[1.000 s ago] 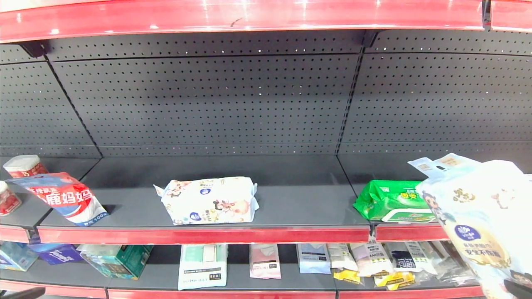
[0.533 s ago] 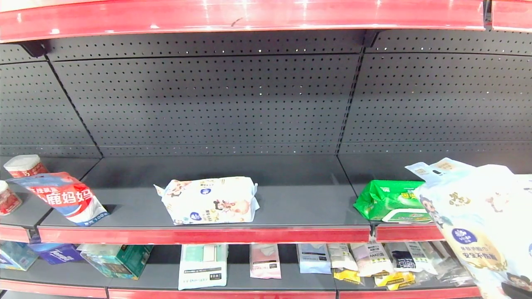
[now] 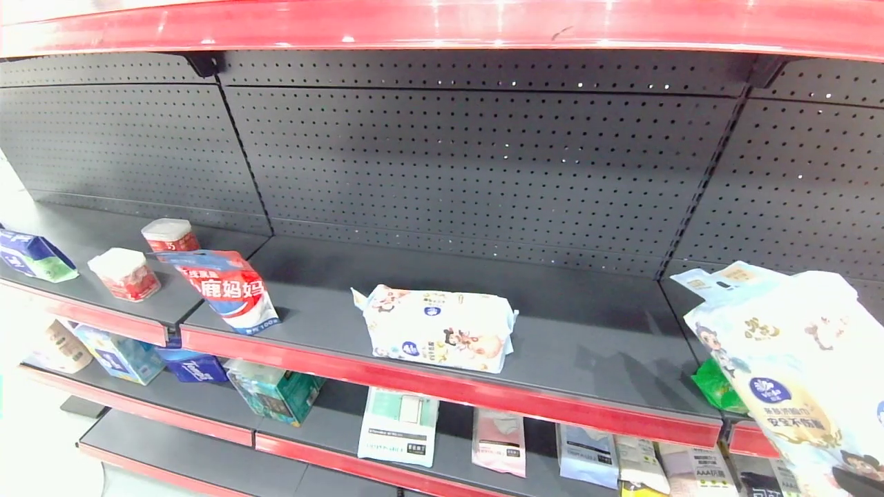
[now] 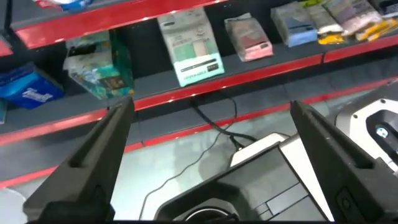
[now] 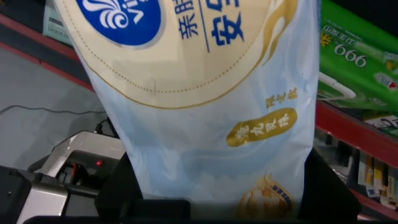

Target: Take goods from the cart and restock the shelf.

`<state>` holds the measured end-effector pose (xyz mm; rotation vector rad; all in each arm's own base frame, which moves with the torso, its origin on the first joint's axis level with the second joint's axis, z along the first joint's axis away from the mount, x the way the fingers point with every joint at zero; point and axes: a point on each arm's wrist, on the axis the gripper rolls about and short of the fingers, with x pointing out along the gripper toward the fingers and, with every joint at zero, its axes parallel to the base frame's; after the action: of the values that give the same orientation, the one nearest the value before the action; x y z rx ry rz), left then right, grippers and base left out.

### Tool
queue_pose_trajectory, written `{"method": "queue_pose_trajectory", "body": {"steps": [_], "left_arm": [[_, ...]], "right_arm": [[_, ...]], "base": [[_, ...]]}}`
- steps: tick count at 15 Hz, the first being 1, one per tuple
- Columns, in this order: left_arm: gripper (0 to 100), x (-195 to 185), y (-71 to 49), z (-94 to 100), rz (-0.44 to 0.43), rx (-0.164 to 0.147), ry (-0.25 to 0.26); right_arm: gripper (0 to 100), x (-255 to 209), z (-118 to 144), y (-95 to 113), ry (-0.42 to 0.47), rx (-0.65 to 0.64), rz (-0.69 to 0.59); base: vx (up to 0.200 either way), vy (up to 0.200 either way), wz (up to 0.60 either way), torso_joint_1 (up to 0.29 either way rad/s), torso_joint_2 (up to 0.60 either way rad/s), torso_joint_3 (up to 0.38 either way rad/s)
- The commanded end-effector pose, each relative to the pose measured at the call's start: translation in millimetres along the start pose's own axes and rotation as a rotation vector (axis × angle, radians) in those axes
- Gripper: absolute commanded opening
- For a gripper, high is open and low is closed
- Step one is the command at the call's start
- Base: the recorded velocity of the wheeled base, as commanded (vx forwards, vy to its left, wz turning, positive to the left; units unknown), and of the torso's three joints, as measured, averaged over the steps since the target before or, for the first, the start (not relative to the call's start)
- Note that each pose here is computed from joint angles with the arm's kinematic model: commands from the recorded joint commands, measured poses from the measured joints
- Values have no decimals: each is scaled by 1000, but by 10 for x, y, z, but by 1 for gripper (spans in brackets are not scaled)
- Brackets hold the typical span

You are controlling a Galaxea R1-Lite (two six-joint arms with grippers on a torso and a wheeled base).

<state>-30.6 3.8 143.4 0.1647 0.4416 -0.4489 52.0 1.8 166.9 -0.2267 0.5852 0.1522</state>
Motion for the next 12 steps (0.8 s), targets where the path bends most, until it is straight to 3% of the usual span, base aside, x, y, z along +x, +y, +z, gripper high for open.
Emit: {"method": "queue_pose_trajectory", "body": {"steps": [1, 2, 3, 4, 8, 9, 10, 12], "left_arm": [[100, -30, -15, -55, -2, 4, -32], [100, -53, -25, -96, -2, 5, -52], [100, -109, -62, -252, -4, 12, -130], [100, -118, -76, -321, -10, 15, -144], [100, -122, -69, -317, 20, -21, -146], [100, -102, -47, -315, 94, -72, -155], [100, -67, -35, -328, 129, -87, -159], [100, 96, 17, -362, 256, -108, -222]], "right_arm": [[0, 23, 52, -15, 3, -14, 3], [0, 52, 76, -23, 13, -35, 7], [0, 143, 169, -49, 44, -118, 37], [0, 216, 246, -69, 55, -144, 69], [0, 474, 581, -166, 74, -194, 131], [0, 534, 682, -193, 71, -206, 140], [0, 552, 705, -200, 73, -209, 141], [0, 559, 720, -189, 70, -217, 149]], "base": [[0, 0, 0, 0, 0, 0], [0, 0, 0, 0, 0, 0], [0, 0, 0, 0, 0, 0], [0, 0, 0, 0, 0, 0], [0, 0, 0, 0, 0, 0], [0, 0, 0, 0, 0, 0], [0, 0, 0, 0, 0, 0], [0, 0, 0, 0, 0, 0]]}}
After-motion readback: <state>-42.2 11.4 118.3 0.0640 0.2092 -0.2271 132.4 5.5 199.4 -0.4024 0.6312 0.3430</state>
